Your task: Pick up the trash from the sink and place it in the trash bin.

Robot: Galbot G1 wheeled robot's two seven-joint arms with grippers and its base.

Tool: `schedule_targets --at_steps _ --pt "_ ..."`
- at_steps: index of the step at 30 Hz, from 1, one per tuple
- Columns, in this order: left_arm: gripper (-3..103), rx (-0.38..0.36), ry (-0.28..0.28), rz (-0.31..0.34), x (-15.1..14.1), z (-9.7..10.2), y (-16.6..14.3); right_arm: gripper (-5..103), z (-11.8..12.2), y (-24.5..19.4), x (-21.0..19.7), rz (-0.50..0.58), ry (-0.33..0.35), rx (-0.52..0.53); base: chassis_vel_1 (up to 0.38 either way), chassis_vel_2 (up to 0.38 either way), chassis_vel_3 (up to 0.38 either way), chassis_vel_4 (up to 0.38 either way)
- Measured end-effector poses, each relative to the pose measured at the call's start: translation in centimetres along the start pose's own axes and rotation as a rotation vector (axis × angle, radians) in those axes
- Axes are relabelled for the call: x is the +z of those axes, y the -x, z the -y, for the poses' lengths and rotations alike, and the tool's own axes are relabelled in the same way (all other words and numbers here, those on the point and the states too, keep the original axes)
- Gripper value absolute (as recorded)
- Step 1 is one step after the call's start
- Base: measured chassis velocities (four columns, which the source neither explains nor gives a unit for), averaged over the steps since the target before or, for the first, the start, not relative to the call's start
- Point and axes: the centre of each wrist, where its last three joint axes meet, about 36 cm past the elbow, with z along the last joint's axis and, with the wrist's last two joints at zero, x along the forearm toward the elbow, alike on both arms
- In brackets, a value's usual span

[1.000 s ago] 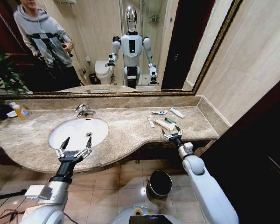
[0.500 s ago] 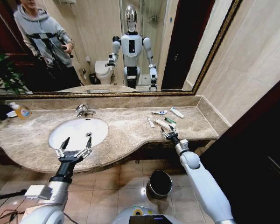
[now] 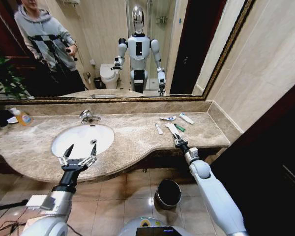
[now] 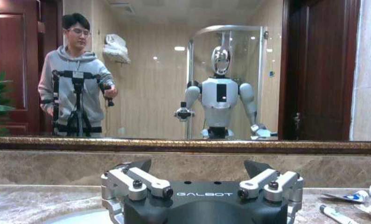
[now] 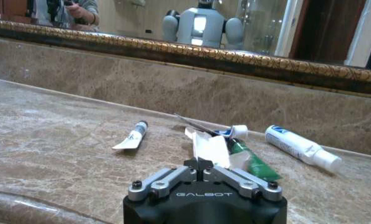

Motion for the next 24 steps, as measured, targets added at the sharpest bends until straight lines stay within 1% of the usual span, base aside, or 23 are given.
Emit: schedule_targets --at_steps 6,13,17,18,20,24 --pt "100 0.000 0.000 0.000 0.0 0.0 0.0 0 0.0 -0.4 -0.4 0.012 0.000 0.005 0.000 0.000 0.000 0.000" --pt "100 0.000 0.000 0.000 0.0 0.0 0.0 0 -0.1 -1.9 -1.6 0.047 0.009 0.011 0.000 0.000 0.000 0.000" --pt "100 0.000 0.000 0.000 0.0 0.0 0.0 0 -0.7 -4.8 -3.4 0.091 0.037 0.012 0.000 0.000 0.000 0.000" --pt "100 0.000 0.000 0.000 0.0 0.0 0.0 0 -0.7 -4.8 -3.4 0.091 0.037 0.012 0.000 0.000 0.000 0.000" --pt "100 0.000 0.000 0.000 0.0 0.0 0.0 0 -1.2 -6.6 -4.7 0.119 0.041 0.004 0.000 0.000 0.000 0.000" --pt "100 0.000 0.000 0.000 0.0 0.0 0.0 0 -1.9 -8.9 -5.5 0.130 0.044 -0.002 0.000 0.000 0.000 0.000"
